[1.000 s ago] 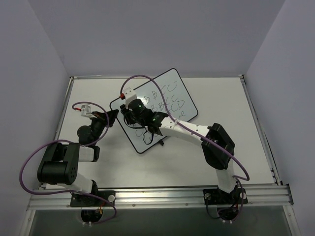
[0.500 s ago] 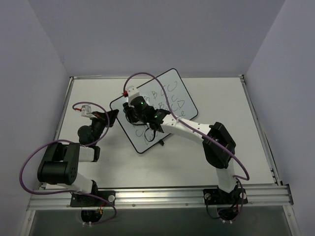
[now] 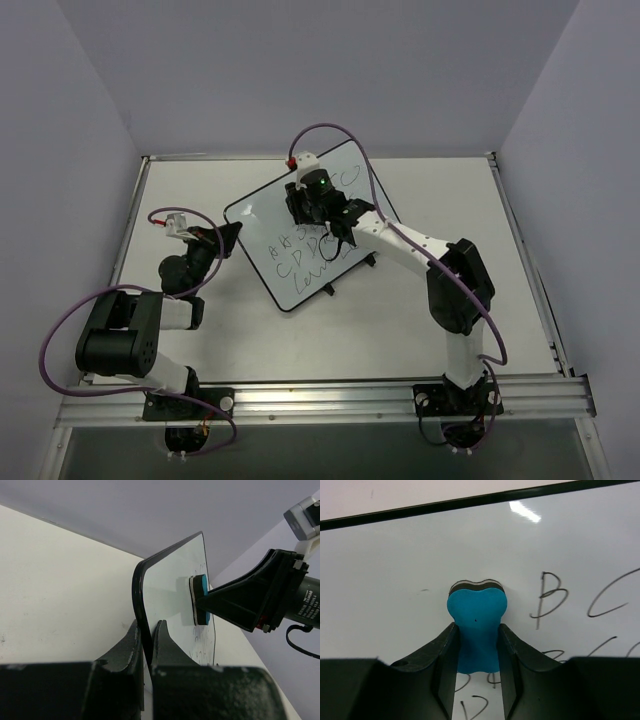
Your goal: Erase the whiteboard
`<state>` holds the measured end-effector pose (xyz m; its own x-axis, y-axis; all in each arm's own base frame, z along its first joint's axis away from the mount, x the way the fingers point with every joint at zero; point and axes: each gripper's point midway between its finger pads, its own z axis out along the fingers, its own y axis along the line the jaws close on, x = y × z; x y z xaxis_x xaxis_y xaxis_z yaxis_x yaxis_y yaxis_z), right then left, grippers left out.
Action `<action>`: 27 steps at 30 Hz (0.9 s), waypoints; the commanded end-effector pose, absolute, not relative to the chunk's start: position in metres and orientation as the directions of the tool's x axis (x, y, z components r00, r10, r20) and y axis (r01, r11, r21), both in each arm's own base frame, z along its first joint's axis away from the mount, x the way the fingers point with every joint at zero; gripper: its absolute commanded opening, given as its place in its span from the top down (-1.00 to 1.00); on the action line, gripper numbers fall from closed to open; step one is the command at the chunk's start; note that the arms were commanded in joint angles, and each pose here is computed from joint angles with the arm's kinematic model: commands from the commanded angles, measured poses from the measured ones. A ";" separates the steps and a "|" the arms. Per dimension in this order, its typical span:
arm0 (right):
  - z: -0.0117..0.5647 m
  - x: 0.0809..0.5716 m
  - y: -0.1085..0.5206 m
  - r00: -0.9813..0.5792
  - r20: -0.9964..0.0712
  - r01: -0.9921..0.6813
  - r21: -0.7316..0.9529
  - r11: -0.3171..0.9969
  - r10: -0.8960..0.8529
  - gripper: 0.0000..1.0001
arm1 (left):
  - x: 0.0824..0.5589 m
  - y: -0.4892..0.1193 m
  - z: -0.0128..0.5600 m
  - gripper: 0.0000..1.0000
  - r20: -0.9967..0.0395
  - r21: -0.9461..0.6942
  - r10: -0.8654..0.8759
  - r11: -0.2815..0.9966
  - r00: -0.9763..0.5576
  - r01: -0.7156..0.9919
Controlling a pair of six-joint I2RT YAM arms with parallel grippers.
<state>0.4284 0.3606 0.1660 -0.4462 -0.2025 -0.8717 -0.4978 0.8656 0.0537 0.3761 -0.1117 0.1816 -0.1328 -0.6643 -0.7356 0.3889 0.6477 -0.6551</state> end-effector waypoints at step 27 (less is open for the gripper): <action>0.174 0.398 0.392 -0.324 -0.905 -0.675 0.017 0.737 -0.276 1.00 | 0.366 -0.127 0.134 0.95 -0.855 -0.514 -0.483 0.751 -0.186 0.415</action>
<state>0.3957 0.3771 0.1643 -0.3722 -0.2758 -0.8862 -0.6286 0.7774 0.0221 0.3738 -0.1181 0.1837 -0.1297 -0.6581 -0.7417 0.4140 0.6438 -0.6436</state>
